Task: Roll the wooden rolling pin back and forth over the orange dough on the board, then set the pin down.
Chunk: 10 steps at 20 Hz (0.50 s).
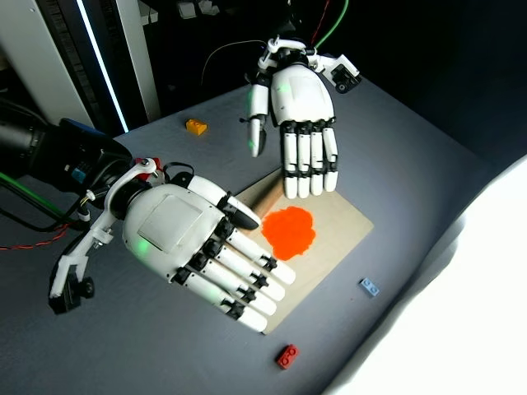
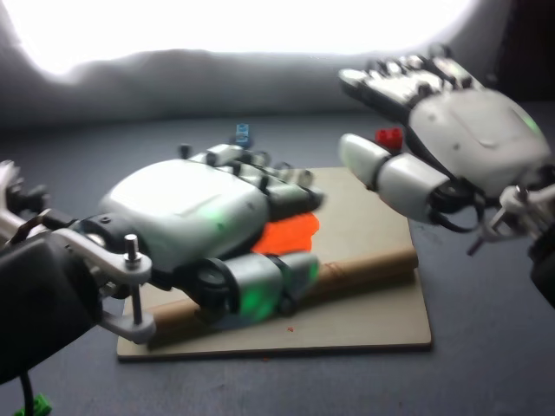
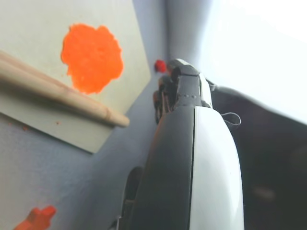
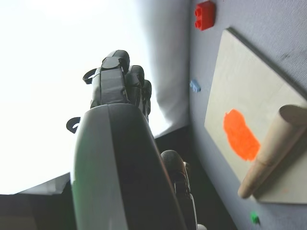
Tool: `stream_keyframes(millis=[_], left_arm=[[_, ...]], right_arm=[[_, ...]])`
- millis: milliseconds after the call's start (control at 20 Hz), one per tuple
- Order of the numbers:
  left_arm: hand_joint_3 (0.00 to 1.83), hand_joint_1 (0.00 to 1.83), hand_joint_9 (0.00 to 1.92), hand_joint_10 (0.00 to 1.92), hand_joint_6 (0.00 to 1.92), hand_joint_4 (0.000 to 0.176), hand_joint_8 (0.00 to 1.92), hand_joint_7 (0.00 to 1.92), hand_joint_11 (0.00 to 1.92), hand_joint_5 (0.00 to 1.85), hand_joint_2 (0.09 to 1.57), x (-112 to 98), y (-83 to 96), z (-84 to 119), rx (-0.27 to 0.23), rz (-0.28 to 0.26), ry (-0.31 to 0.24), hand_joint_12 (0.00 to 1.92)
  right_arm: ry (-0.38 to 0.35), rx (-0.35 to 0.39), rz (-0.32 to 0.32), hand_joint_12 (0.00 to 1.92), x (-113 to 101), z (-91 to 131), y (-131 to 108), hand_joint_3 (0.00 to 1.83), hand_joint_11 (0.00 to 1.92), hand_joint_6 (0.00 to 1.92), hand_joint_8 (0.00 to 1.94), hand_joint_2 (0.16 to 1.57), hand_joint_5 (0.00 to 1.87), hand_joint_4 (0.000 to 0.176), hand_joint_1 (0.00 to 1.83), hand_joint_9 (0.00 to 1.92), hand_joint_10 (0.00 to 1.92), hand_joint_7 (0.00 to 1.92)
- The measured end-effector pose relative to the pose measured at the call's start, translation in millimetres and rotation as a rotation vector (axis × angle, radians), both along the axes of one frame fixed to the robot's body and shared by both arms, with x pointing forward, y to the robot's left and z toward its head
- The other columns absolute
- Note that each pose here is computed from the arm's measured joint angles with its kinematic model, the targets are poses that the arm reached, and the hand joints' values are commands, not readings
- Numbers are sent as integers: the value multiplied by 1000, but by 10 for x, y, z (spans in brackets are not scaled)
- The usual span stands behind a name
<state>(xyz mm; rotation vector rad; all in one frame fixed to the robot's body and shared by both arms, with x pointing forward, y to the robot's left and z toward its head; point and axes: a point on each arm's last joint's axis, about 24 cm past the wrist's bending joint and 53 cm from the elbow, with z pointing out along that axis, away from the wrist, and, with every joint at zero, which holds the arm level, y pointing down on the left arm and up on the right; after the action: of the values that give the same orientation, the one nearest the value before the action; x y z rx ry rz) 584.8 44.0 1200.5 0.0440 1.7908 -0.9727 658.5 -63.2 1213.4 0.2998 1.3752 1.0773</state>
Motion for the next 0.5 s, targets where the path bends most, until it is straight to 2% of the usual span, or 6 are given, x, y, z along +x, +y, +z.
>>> stream_keyframes(millis=[150,250,300,350,400,500], left_arm=[[1,0,401,41,20,0,31,485,0,368,1555,-233,-183,80,36,-104,-1,740],[0,0,533,103,46,0,71,612,0,460,1551,-321,-217,113,29,-123,6,1022],[0,0,596,172,78,0,110,678,0,542,1553,-344,-241,175,19,-129,-3,1277],[0,0,462,681,130,0,297,648,3,582,1557,-349,-248,220,13,-128,-14,1471],[0,58,431,1151,371,0,837,568,118,666,1556,-359,-251,245,10,-130,-19,1654],[1,6,503,1523,1031,0,1393,589,289,628,1563,-375,-248,255,7,-130,-17,1819]], right_arm=[[19,5,11,1059,-1,-23,51,0,0,71,48,1524,461,0,0,453,87,509],[27,5,15,1369,18,-8,53,0,0,614,170,1521,377,0,7,266,877,605],[30,17,19,1635,45,45,39,0,0,1011,638,1503,366,0,93,288,1202,577],[33,42,29,1841,63,116,29,0,3,1228,1017,1494,359,0,144,301,1437,511],[40,65,43,1905,80,179,22,0,158,1759,1390,1496,372,87,467,354,1728,495],[78,90,72,1920,130,220,0,0,472,1881,1661,1485,411,116,599,539,1909,650]])
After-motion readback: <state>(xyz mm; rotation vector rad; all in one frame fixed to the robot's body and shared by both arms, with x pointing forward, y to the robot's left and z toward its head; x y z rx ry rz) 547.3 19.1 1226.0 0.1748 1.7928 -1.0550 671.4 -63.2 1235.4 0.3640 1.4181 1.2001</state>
